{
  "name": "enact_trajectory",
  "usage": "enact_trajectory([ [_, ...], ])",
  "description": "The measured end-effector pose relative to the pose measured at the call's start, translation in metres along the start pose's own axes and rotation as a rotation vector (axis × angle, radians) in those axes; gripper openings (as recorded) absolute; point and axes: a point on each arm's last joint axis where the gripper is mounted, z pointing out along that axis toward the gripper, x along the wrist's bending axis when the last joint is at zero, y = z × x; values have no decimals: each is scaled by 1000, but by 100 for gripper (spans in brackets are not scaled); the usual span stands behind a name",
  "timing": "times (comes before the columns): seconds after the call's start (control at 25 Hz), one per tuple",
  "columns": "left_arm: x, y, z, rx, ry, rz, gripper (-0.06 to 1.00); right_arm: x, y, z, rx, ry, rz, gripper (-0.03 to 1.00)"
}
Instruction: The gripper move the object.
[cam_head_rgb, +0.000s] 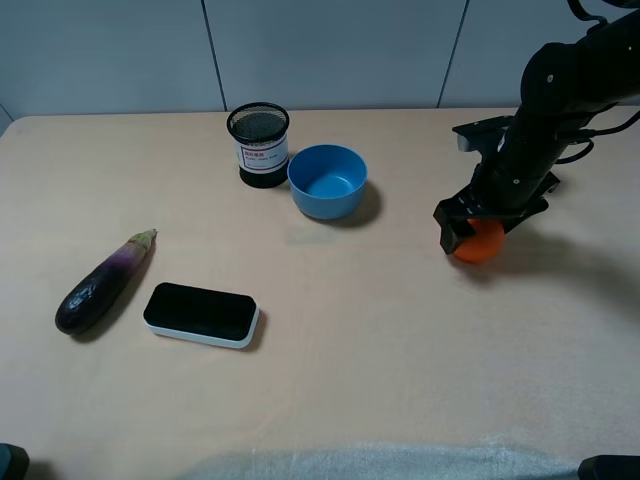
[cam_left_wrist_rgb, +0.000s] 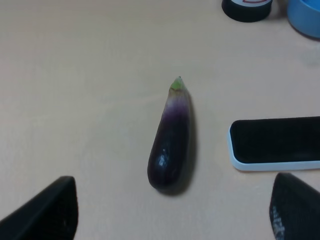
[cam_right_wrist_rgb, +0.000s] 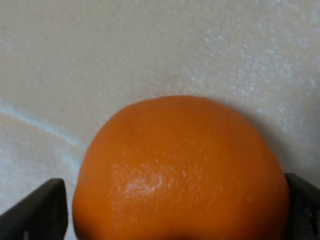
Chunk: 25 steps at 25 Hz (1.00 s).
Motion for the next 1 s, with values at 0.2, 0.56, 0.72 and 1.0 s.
enact_trajectory([
  [0.2, 0, 0, 0, 0, 0, 0, 77, 0, 1, 3, -5, 6, 9, 62],
  [0.56, 0, 0, 0, 0, 0, 0, 77, 0, 1, 8, 6, 10, 14, 62],
  [0.72, 0, 0, 0, 0, 0, 0, 77, 0, 1, 8, 5, 10, 12, 59],
  [1.0, 0, 0, 0, 0, 0, 0, 77, 0, 1, 8, 5, 10, 2, 56],
])
